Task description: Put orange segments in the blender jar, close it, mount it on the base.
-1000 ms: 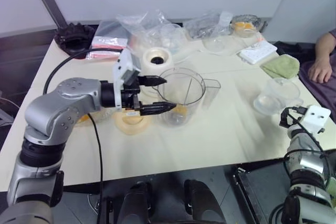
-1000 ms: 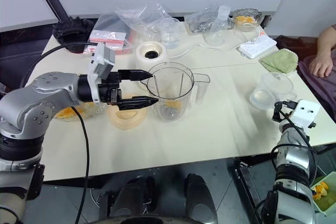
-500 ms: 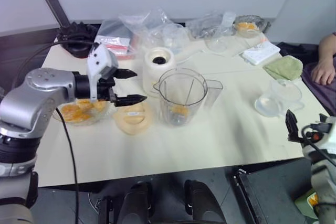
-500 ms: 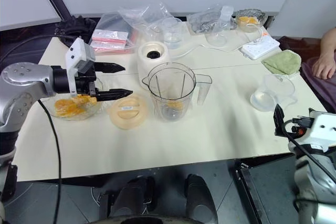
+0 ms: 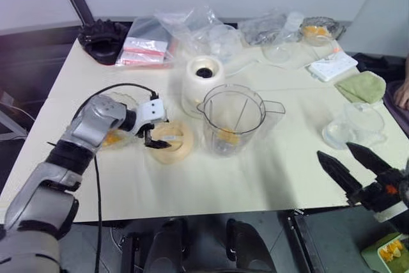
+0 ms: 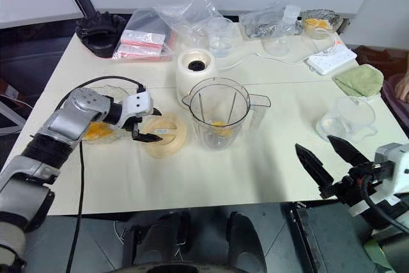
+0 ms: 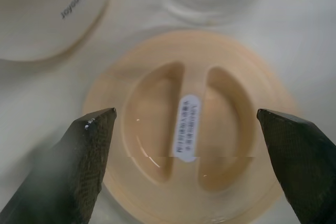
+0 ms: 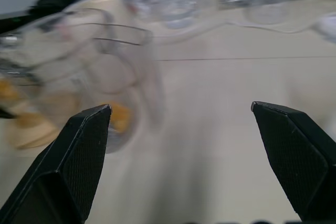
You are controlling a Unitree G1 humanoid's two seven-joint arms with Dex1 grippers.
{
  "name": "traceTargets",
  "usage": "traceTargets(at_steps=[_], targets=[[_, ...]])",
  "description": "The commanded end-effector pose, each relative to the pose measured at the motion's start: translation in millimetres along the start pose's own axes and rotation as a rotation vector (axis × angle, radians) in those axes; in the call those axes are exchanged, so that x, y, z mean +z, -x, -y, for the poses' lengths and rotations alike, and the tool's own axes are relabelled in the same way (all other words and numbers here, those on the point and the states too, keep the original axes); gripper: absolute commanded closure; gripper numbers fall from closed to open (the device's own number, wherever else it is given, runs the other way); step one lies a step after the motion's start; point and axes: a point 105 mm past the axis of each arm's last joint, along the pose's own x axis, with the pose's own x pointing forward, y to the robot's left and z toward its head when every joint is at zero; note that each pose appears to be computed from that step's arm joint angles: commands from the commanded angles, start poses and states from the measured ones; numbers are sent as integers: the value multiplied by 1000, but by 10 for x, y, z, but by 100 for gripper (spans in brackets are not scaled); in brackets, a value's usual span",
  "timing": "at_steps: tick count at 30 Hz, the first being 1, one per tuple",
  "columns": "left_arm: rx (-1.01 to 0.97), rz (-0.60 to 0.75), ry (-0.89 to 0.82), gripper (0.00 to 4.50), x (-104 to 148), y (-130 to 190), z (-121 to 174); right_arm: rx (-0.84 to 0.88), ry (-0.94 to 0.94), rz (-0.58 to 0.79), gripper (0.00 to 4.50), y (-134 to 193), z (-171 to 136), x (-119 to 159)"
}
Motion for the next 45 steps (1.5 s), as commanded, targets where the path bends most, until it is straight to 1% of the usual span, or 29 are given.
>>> traceTargets(at_steps=[1,5,8,16,19,24,27,30,32,33,34,36,37,40,42,43,44,45], targets=[[24,-66,-40,0,-53,-4,-163,37,25,19,3,-30,-111,103],[35,-112,-53,0,-83,-69,-293,54,15,68,3,-101,-183,184],[-28,-114,-87,0,-49,-144,-252,63,2,64,3,-134,-264,133],[-139,-99,-187,0,24,-238,-132,58,-4,66,3,-149,-318,118],[-166,-117,-194,0,-11,-269,-87,72,4,37,3,-130,-357,92],[-183,-157,-189,0,-105,-359,-27,130,47,-109,3,-4,-429,-26],[-181,-166,-188,87,-127,-411,-8,177,82,-172,0,104,-455,1],[-177,-156,-191,222,-107,-435,-7,219,108,-206,0,132,-487,28],[-170,-149,-188,320,-95,-444,-12,239,124,-220,0,125,-509,35],[-165,-143,-193,379,-82,-438,-21,248,133,-228,0,116,-518,36],[-171,-136,-207,421,-63,-409,-27,258,141,-236,0,104,-526,36],[-181,-124,-230,425,-24,-348,-42,276,151,-255,0,91,-542,25],[-168,-106,-246,425,42,-289,-89,286,155,-259,0,80,-550,27],[-110,-21,-299,425,341,-108,-248,297,163,-260,0,42,-532,47],[-78,80,-324,425,670,105,-365,297,164,-263,0,14,-503,38],[-70,117,-335,425,792,194,-397,298,165,-265,0,5,-492,33],[-42,159,-351,425,970,342,-464,298,163,-266,0,-7,-480,27],[-25,183,-361,425,1076,436,-500,298,162,-266,0,-15,-474,24]])
